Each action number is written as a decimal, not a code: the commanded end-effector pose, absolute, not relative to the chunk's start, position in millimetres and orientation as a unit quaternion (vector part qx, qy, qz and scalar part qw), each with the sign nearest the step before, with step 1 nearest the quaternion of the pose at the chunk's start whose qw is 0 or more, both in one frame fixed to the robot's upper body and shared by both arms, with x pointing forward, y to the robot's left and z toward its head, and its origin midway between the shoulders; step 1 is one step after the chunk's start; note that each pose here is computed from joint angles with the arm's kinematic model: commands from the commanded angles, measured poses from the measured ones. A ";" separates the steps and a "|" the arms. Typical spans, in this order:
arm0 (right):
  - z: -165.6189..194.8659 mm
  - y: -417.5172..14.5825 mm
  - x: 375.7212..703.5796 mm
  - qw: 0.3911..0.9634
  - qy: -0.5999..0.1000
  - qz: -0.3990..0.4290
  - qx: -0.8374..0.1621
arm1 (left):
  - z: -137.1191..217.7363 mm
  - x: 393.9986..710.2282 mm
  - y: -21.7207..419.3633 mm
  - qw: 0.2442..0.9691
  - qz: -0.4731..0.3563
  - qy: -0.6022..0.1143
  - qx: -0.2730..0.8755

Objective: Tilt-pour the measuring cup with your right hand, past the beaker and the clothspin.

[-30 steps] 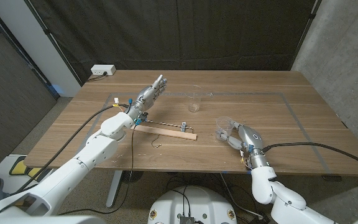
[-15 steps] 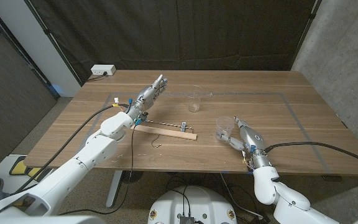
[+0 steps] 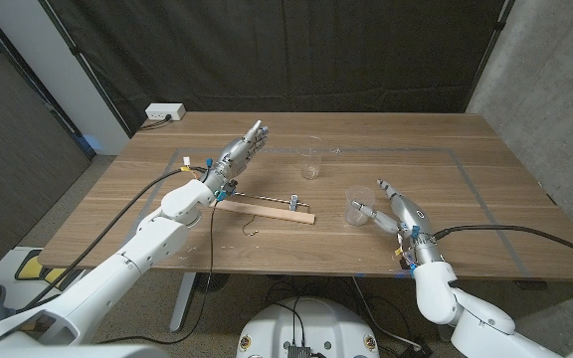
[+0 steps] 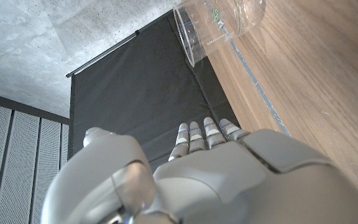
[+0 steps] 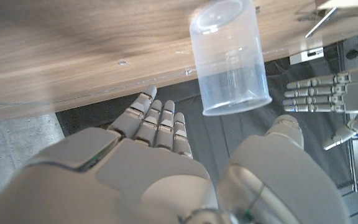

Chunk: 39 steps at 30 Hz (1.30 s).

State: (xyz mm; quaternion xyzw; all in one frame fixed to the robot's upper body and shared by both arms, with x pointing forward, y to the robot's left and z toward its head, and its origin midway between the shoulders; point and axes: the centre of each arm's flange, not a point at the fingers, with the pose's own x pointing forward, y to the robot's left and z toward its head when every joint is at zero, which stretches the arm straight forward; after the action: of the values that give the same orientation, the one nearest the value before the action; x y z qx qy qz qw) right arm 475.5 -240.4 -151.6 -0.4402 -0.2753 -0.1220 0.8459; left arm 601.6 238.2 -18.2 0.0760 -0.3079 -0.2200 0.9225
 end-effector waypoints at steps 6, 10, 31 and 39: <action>-107.8 -260.9 493.9 0.883 -0.333 -0.088 -0.320 | -24.1 591.6 243.8 0.925 -0.206 -0.311 0.072; -99.3 -267.2 505.3 0.890 -0.336 -0.078 -0.298 | -26.3 588.5 245.5 0.926 -0.202 -0.312 0.071; -72.2 -274.2 577.8 0.921 -0.324 -0.004 -0.216 | -30.4 575.1 253.0 0.927 -0.188 -0.318 0.071; -61.4 -275.7 600.5 0.932 -0.308 0.024 -0.190 | -28.6 570.2 258.4 0.928 -0.180 -0.317 0.076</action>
State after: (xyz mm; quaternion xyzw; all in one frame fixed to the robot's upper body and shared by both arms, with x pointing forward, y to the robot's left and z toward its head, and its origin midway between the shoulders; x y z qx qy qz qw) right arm 570.2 -275.6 -77.3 -0.2378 -0.3186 -0.0262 0.9172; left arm 578.1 252.1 -29.5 0.0702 -0.3167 -0.1884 0.9270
